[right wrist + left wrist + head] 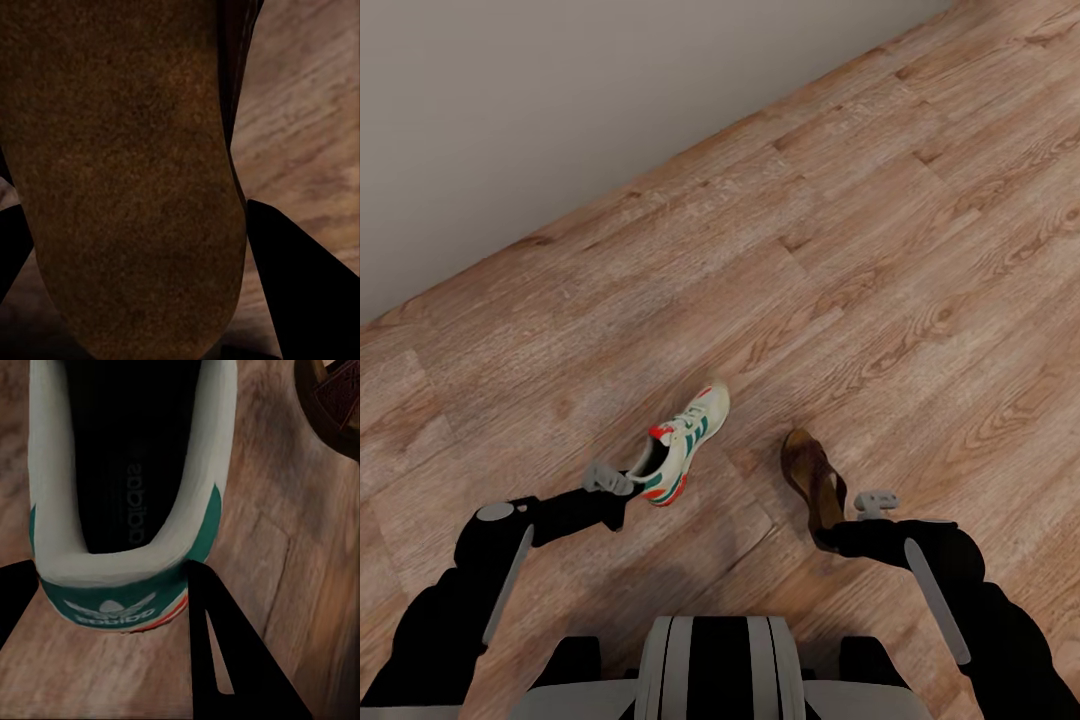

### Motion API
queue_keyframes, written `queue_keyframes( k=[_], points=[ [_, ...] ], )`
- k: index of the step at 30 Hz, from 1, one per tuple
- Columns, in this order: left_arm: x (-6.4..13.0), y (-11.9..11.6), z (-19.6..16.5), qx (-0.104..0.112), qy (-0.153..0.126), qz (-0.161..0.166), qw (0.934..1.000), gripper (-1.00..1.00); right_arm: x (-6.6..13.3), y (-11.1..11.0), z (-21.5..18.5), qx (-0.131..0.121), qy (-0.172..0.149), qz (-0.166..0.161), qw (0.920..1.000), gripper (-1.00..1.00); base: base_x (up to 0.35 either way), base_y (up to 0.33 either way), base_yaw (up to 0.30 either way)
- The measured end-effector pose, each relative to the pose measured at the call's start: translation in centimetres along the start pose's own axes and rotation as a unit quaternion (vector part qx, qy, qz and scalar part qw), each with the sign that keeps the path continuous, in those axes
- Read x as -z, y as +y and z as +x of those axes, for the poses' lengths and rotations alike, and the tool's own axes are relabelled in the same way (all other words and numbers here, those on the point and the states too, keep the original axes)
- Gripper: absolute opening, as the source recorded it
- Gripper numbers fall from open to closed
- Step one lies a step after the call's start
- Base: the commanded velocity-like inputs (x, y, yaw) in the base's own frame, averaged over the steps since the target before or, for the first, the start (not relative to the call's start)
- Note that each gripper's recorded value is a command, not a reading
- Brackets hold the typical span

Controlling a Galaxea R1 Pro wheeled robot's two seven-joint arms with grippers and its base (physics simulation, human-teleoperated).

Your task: Pick up the two gym shoes and the two sandals from the corridor floor and place them onto the hallstand (shoe rack) in the corridor, making sure they are on the rack and not on the floor. Arrange them so the two gym shoes are next to each other and the two sandals are next to each other.

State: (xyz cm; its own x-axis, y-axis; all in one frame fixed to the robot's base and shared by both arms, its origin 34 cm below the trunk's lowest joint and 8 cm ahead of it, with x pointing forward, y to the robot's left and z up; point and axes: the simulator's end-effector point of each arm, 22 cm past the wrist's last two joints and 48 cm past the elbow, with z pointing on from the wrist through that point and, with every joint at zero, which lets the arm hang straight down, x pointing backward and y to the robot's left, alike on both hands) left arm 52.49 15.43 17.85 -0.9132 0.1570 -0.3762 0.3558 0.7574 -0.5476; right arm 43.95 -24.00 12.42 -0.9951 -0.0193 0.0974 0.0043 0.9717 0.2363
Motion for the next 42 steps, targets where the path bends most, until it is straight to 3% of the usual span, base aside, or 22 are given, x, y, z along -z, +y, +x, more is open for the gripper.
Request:
queue_keyframes(
  k=[20, 42],
  points=[
    [2.3, -1.9, -0.7, -0.007, -0.013, 0.001, 0.9999, -1.0, 3.0, 1.0, -2.0, 0.008, -0.032, -0.002, 0.9995, -1.0, 0.0, 0.0, 0.0],
    [4.5, -4.6, -4.1, -0.032, -0.043, 0.006, 0.9986, -1.0, 7.0, 1.9, -4.7, 0.019, -0.076, -0.001, 0.997, -1.0, 0.0, 0.0, 0.0]
  ],
)
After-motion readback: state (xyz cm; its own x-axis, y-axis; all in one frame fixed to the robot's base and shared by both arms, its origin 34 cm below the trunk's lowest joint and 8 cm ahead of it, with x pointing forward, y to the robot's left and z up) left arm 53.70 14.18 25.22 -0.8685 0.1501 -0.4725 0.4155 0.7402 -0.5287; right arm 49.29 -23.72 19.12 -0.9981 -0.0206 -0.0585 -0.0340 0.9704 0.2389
